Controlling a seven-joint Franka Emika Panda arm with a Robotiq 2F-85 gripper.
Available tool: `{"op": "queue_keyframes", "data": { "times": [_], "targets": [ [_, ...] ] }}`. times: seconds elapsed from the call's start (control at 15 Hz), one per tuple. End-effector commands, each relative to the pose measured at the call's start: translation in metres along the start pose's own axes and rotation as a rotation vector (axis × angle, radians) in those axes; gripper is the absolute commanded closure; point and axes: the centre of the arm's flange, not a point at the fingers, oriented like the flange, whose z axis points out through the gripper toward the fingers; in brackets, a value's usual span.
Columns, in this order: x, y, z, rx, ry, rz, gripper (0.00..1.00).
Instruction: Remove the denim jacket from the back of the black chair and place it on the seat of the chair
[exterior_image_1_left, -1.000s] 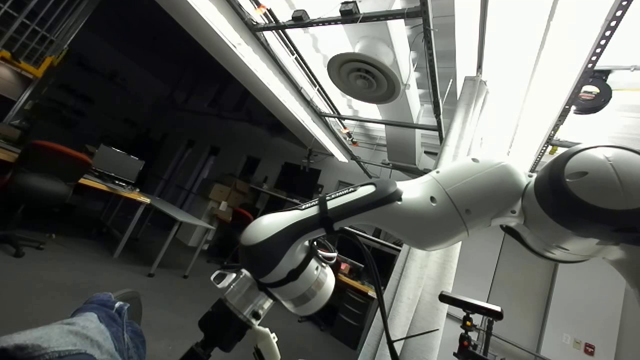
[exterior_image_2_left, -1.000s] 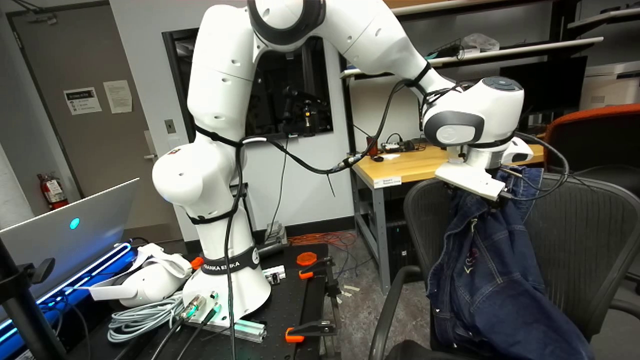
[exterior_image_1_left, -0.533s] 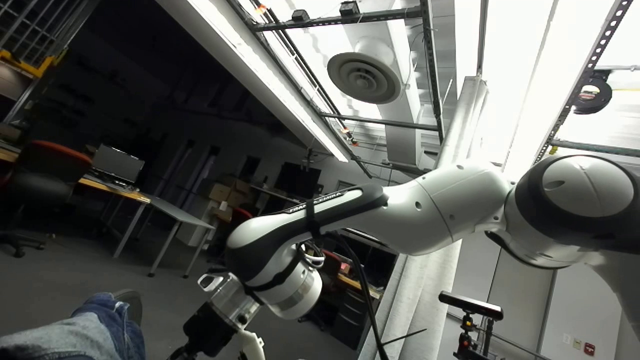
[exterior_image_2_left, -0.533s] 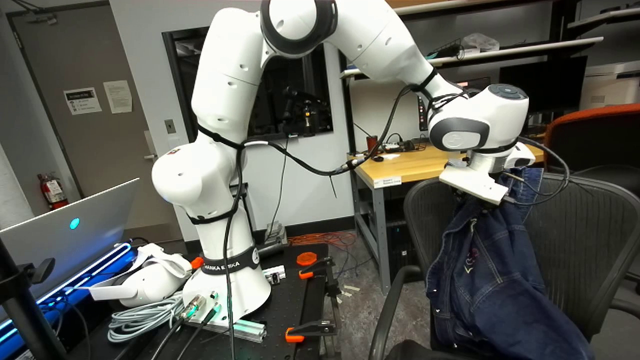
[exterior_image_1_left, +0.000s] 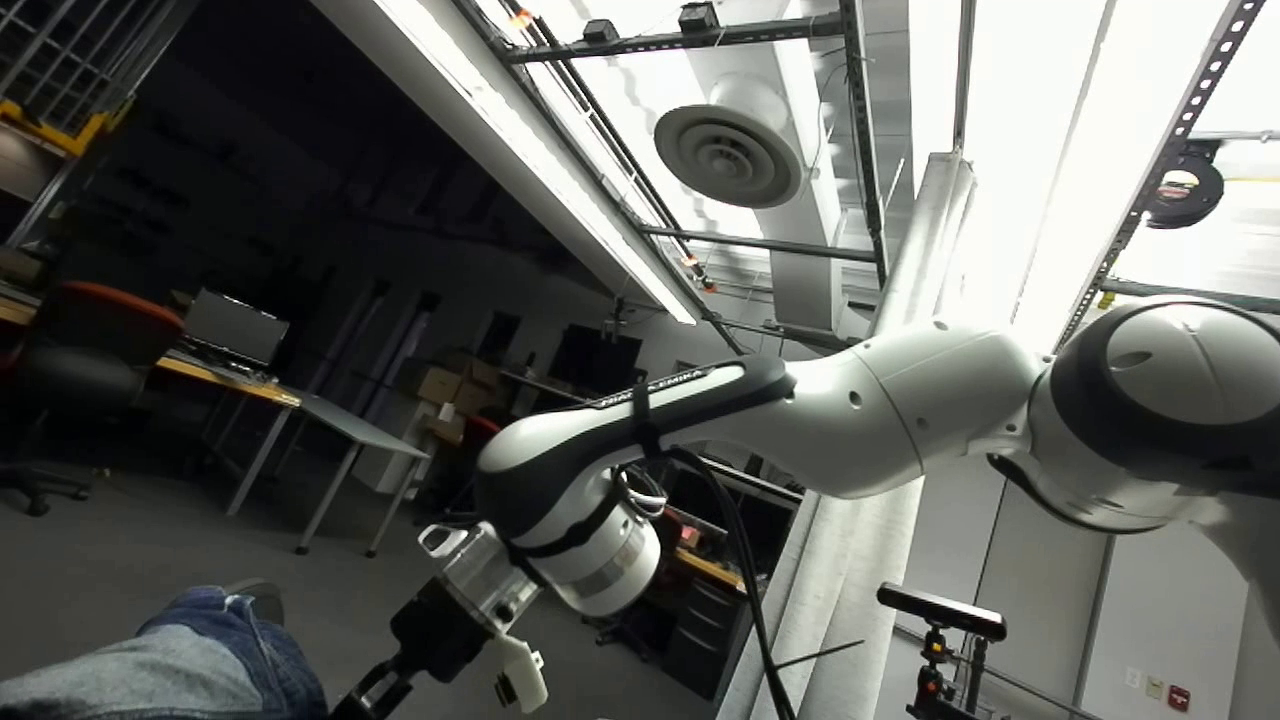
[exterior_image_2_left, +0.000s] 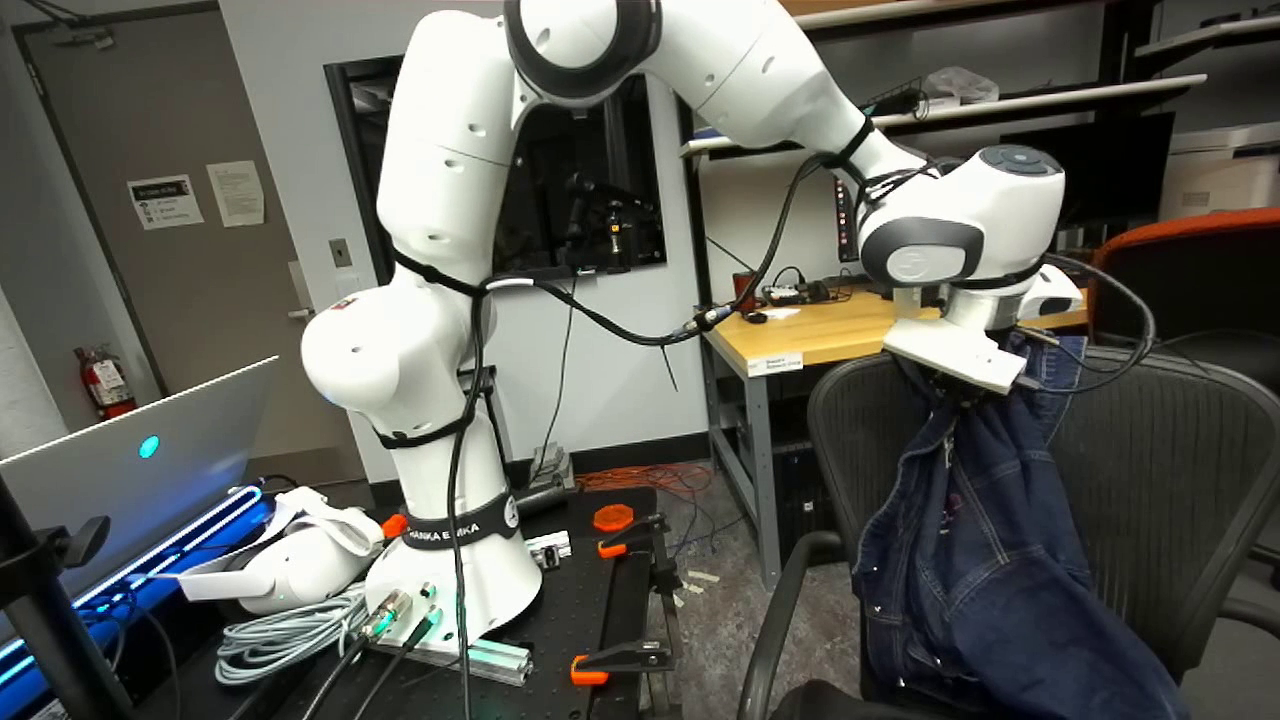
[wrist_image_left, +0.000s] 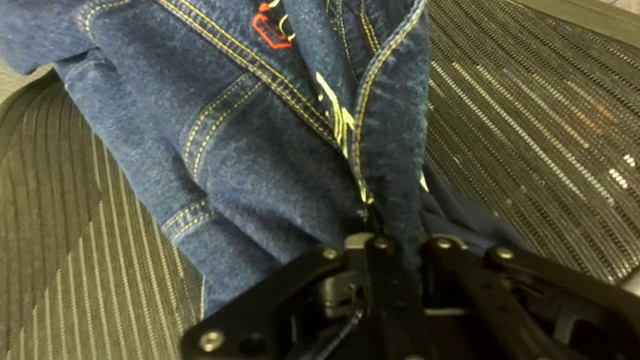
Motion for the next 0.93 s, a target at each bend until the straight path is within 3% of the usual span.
{"op": "queue_keyframes", "data": {
  "times": [0.0, 0.47, 0.87],
  "targets": [
    [0.011, -0.036, -0.074, -0.016, 0.039, -0.075, 0.98],
    [0.051, -0.088, -0.207, -0.107, 0.139, -0.184, 0.98],
    [0.005, -0.054, -0.272, -0.200, 0.208, -0.056, 0.98]
  ]
}}
